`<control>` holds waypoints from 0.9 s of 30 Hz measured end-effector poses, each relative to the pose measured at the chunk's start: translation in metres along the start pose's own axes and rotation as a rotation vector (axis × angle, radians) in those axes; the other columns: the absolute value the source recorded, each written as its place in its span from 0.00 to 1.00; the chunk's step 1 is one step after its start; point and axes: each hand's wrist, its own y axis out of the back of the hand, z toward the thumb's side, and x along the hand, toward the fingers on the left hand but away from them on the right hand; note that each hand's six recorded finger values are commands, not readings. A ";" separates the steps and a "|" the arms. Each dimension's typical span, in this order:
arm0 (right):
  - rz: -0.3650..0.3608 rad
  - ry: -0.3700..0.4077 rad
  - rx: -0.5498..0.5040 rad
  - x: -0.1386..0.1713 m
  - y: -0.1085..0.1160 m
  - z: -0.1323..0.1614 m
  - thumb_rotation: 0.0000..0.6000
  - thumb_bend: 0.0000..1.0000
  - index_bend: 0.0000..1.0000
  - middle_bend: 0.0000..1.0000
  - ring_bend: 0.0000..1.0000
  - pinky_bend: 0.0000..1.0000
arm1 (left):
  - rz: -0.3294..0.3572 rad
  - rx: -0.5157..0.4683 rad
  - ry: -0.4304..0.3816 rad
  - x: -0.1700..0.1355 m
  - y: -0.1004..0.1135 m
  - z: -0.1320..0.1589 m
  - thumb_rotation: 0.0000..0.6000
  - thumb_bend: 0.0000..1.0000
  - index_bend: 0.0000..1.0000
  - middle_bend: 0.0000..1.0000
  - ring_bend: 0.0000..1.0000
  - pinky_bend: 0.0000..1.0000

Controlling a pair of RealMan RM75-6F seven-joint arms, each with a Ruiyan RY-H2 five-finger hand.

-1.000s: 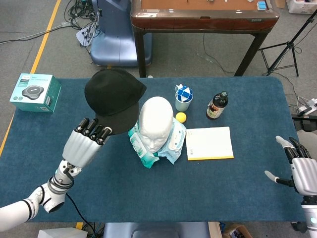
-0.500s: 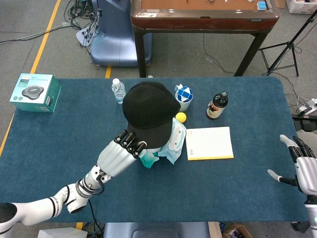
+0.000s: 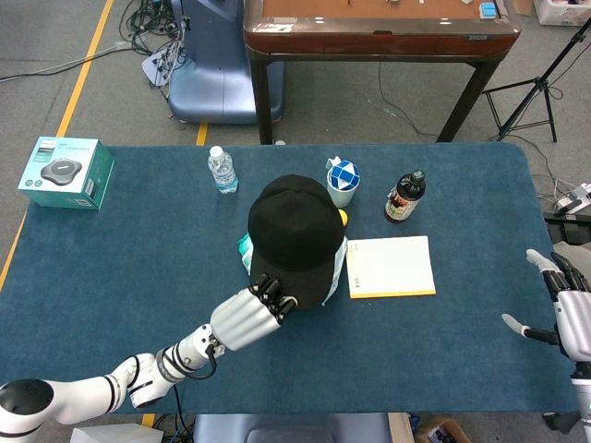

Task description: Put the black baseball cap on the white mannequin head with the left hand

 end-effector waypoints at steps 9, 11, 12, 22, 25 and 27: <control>0.012 -0.002 0.010 -0.002 -0.004 0.001 1.00 0.00 0.09 0.21 0.08 0.14 | -0.139 0.016 0.060 -0.014 -0.008 -0.006 1.00 0.31 0.47 0.69 0.46 0.60; 0.013 -0.002 0.011 -0.002 -0.005 0.001 1.00 0.00 0.09 0.21 0.08 0.14 | -0.155 0.018 0.079 -0.015 -0.008 -0.009 1.00 0.31 0.46 0.68 0.46 0.60; 0.013 -0.002 0.011 -0.002 -0.005 0.001 1.00 0.00 0.09 0.21 0.08 0.14 | -0.161 0.016 0.086 -0.015 -0.008 -0.011 1.00 0.31 0.45 0.68 0.45 0.60; 0.015 -0.003 0.013 -0.002 -0.005 0.001 1.00 0.00 0.09 0.21 0.08 0.14 | -0.262 0.028 0.158 -0.034 -0.014 -0.021 1.00 0.05 0.08 0.55 0.37 0.56; 0.018 -0.003 0.017 -0.003 -0.006 0.002 1.00 0.00 0.09 0.21 0.08 0.14 | -0.288 0.024 0.178 -0.041 -0.015 -0.025 1.00 0.01 0.04 0.52 0.36 0.55; 0.020 -0.003 0.020 -0.003 -0.007 0.002 1.00 0.00 0.09 0.21 0.08 0.14 | -0.301 0.024 0.191 -0.044 -0.016 -0.027 1.00 0.00 0.02 0.50 0.35 0.55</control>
